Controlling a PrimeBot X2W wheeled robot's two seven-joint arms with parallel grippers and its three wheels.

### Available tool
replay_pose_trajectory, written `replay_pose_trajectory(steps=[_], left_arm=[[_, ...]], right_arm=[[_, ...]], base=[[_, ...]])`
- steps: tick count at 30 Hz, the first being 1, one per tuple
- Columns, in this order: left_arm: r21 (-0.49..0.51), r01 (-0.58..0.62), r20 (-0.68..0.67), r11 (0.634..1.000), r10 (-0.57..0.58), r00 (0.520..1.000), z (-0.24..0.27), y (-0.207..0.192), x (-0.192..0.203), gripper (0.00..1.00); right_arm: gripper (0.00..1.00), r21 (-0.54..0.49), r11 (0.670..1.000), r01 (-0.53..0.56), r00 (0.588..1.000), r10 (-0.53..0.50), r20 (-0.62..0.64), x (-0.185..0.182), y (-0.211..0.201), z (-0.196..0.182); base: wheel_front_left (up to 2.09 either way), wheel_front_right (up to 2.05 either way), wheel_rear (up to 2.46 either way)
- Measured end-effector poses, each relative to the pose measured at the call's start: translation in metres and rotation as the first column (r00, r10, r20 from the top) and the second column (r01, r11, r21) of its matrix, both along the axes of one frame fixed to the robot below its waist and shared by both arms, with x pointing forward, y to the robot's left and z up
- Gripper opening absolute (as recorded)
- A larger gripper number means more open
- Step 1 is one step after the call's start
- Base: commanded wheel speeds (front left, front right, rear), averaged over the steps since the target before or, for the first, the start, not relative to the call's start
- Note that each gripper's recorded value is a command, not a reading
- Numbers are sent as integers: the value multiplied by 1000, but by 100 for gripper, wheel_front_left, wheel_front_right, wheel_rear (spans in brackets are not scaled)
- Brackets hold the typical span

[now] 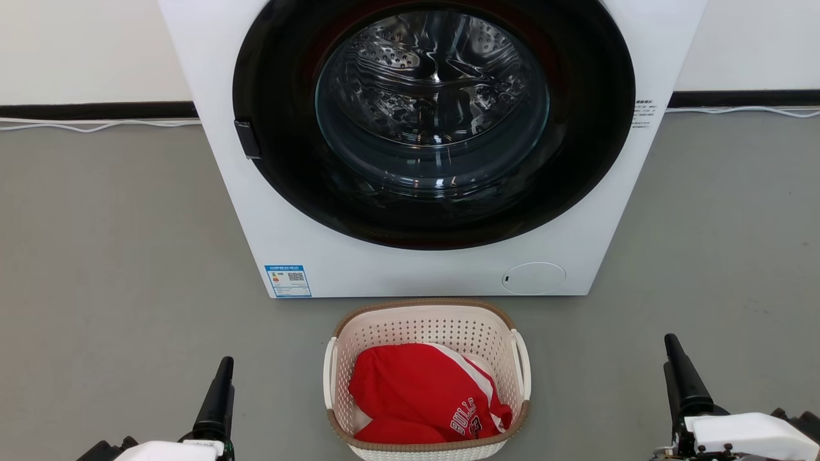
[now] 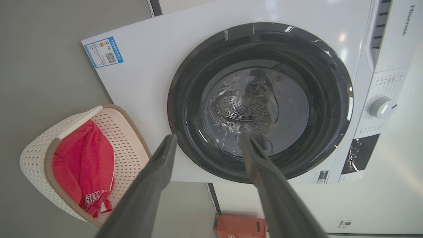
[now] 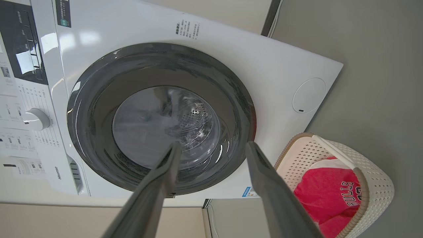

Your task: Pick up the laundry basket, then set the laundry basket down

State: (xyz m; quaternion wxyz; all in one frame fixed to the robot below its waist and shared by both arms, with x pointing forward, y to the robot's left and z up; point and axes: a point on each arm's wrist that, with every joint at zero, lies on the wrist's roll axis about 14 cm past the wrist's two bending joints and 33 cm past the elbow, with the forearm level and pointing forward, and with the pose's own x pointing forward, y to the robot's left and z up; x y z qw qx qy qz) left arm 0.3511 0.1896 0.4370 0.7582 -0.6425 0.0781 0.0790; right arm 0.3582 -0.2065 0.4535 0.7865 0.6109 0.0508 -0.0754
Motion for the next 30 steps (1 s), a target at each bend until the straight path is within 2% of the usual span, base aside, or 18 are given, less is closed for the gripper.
replay_pose_trajectory(steps=[5, 12, 21, 30], left_arm=[[75, 14, -7, 997, -13, 1000, 0, 0, 0, 100], [216, 59, -21, 975, -56, 998, 1, -5, 1, 100], [363, 89, -41, 927, -79, 996, 1, -6, 1, 100], [479, 98, -46, 873, -87, 995, 3, -4, 1, 100]], right_arm=[[100, -103, 994, -34, 999, 34, 5, 2, 4, 4], [100, -256, 964, -71, 997, 74, 2, 4, 6, 8], [100, -413, 905, -105, 993, 115, 0, 5, 8, 13], [100, -519, 847, -116, 991, 134, -3, 6, 9, 15]], base=[[0, 0, 0], [0, 0, 0], [0, 0, 0], [0, 0, 0]])
